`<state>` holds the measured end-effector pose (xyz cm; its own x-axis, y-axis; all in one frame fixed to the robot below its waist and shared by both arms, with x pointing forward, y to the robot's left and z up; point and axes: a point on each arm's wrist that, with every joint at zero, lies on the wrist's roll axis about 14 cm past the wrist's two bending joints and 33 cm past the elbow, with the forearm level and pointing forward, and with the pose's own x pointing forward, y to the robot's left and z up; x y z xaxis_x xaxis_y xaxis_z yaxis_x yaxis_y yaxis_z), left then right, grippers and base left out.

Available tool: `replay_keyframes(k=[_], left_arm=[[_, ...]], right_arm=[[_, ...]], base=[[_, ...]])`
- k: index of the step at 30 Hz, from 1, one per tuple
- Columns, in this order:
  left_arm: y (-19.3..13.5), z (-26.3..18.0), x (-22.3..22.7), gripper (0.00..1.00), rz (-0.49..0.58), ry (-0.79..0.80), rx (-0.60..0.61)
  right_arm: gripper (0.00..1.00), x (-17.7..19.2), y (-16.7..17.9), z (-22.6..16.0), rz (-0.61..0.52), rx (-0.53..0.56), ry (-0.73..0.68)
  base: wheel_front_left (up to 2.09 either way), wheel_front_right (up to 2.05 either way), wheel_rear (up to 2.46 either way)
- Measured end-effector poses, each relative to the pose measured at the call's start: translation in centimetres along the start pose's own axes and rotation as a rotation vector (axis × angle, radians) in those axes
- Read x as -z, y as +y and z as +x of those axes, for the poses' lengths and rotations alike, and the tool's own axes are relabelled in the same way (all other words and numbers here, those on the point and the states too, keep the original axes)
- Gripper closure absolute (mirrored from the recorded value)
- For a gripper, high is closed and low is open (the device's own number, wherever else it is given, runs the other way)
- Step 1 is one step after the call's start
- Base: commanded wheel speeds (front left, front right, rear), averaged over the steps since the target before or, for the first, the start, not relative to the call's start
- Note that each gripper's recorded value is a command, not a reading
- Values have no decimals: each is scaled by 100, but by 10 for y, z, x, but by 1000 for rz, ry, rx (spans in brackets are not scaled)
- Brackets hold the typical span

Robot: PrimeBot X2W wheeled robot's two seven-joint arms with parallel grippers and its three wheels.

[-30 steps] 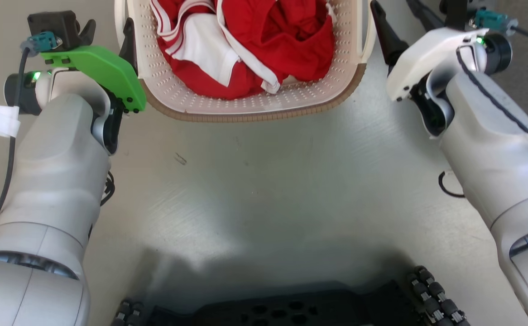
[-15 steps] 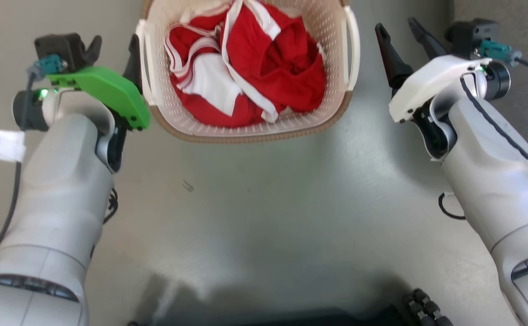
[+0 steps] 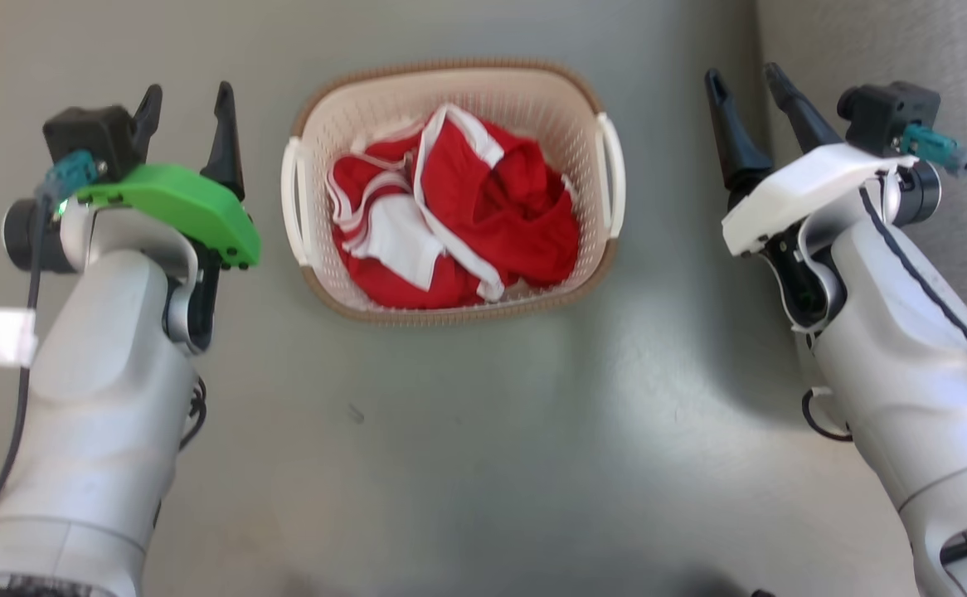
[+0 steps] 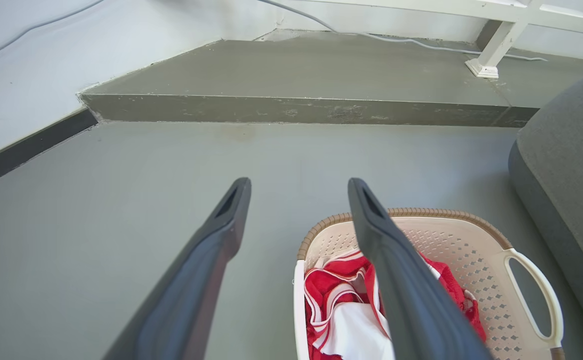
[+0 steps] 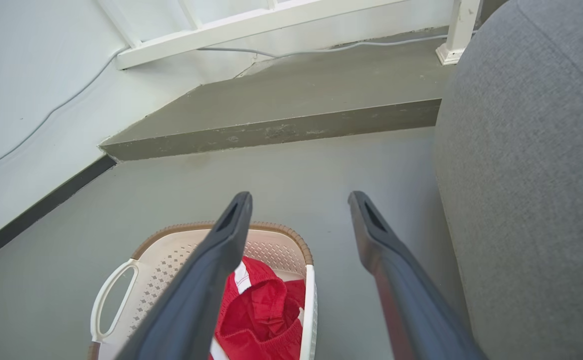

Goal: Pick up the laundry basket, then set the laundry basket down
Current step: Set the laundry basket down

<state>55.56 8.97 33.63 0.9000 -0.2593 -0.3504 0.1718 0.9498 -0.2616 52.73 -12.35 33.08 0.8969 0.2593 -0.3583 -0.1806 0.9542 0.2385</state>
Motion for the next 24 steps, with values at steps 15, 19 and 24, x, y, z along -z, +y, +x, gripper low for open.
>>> replay_keyframes(k=[15,19,24], left_arm=[[-26,-66,-72,0,27,-229,1],[-33,-93,-93,0,48,-304,0],[-34,-123,-94,0,53,-331,-15]], right_arm=[[0,-64,8,-68,-23,53,-191],[0,-81,12,-93,-56,66,-252],[0,-91,16,-119,-73,80,-300]], base=[[0,0,0],[0,0,0],[0,0,0]])
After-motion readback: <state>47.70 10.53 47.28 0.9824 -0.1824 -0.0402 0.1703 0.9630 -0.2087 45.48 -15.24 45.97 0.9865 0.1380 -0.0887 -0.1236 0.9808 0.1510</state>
